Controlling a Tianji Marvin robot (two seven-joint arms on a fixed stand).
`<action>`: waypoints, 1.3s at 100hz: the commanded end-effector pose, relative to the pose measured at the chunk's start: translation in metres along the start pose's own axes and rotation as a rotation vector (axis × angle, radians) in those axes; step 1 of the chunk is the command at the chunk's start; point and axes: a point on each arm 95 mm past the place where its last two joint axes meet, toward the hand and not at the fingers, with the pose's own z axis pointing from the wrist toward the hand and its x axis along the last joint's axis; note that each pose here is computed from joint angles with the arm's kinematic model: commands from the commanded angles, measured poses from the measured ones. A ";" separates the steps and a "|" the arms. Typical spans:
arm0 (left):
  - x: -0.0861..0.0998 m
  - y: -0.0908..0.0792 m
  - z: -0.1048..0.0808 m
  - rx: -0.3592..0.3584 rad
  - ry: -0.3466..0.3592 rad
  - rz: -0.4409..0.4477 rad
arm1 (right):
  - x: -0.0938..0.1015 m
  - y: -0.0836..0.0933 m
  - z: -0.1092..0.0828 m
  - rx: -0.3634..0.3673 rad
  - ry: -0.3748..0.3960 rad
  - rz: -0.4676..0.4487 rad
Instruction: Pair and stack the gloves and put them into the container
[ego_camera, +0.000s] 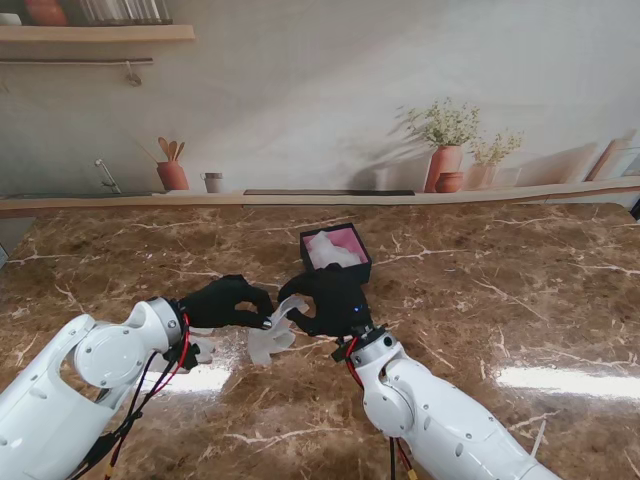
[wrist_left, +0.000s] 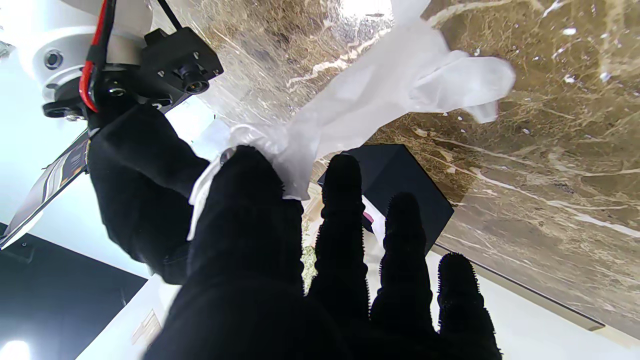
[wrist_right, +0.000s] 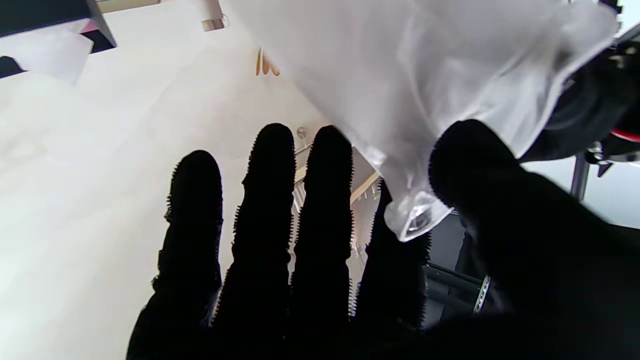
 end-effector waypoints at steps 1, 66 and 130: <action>0.000 0.003 0.000 -0.005 -0.001 -0.006 | 0.004 -0.003 -0.004 0.019 0.010 0.021; 0.007 -0.002 -0.015 0.140 0.110 -0.141 | 0.020 0.031 -0.014 0.011 -0.186 0.259; 0.060 0.015 -0.017 0.239 0.283 -0.034 | 0.034 0.078 -0.054 0.165 -0.210 0.318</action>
